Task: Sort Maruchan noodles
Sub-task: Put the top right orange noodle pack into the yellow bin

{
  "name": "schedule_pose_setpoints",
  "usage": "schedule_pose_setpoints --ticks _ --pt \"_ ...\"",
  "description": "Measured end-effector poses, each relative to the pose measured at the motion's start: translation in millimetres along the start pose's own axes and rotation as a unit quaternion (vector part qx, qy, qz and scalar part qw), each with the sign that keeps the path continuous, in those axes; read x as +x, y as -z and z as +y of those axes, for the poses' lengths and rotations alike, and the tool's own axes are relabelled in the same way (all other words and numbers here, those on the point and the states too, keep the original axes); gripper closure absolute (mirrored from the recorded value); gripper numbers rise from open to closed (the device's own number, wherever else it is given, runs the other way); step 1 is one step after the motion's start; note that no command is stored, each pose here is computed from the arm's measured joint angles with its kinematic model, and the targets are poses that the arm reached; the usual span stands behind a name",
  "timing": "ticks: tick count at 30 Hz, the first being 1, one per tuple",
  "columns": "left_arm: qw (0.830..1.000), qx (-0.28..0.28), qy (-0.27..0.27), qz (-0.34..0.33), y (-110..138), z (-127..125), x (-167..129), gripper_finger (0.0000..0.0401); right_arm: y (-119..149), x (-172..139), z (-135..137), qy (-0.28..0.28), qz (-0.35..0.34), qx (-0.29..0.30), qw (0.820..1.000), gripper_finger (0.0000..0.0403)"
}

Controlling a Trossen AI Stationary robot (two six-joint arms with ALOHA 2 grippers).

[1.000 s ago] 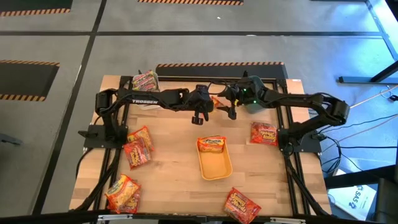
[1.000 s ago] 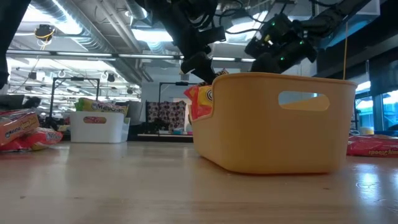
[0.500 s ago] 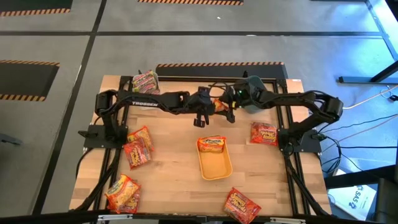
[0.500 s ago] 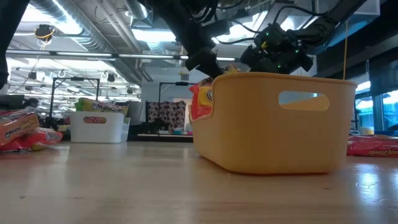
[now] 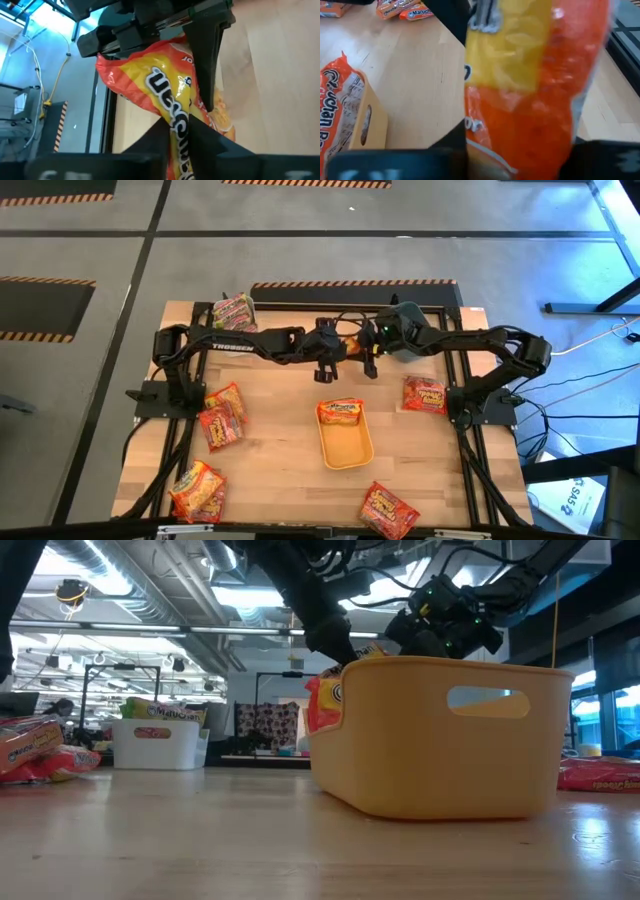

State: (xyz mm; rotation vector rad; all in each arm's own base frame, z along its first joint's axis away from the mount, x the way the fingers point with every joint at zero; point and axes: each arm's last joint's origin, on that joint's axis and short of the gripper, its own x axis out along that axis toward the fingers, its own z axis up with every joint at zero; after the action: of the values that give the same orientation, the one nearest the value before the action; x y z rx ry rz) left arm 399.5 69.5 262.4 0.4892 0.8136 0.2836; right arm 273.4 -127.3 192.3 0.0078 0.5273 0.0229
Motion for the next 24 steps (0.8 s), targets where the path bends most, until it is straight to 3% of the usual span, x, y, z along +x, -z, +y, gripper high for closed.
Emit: schedule_pose_setpoints --ticks 3,7,11,15,20,24 --pt "1.000 -0.002 0.003 -0.002 -1 -2 -1 0.0303 0 0 0 0.000 0.000 -0.003 1.000 0.0330" --pt "1.000 -0.013 0.001 -0.004 -3 -5 -2 0.0249 0 0 0 0.007 0.002 -0.004 1.000 0.0336" --pt "0.999 -0.022 -0.038 0.010 -5 -7 -11 0.0205 0 -3 0 0.017 0.011 -0.003 1.000 0.0335" --pt "0.996 -0.039 -0.074 0.015 -10 -5 -34 0.0188 -4 -13 4 0.014 0.017 -0.007 1.000 0.0341" --pt "0.995 -0.099 -0.001 -0.034 -11 0 -63 0.0186 -11 -27 14 0.003 0.012 -0.013 1.000 0.0339" --pt "0.987 -0.142 0.037 -0.062 4 -2 -76 0.0186 -7 -32 34 -0.014 -0.002 -0.022 1.000 0.0343"
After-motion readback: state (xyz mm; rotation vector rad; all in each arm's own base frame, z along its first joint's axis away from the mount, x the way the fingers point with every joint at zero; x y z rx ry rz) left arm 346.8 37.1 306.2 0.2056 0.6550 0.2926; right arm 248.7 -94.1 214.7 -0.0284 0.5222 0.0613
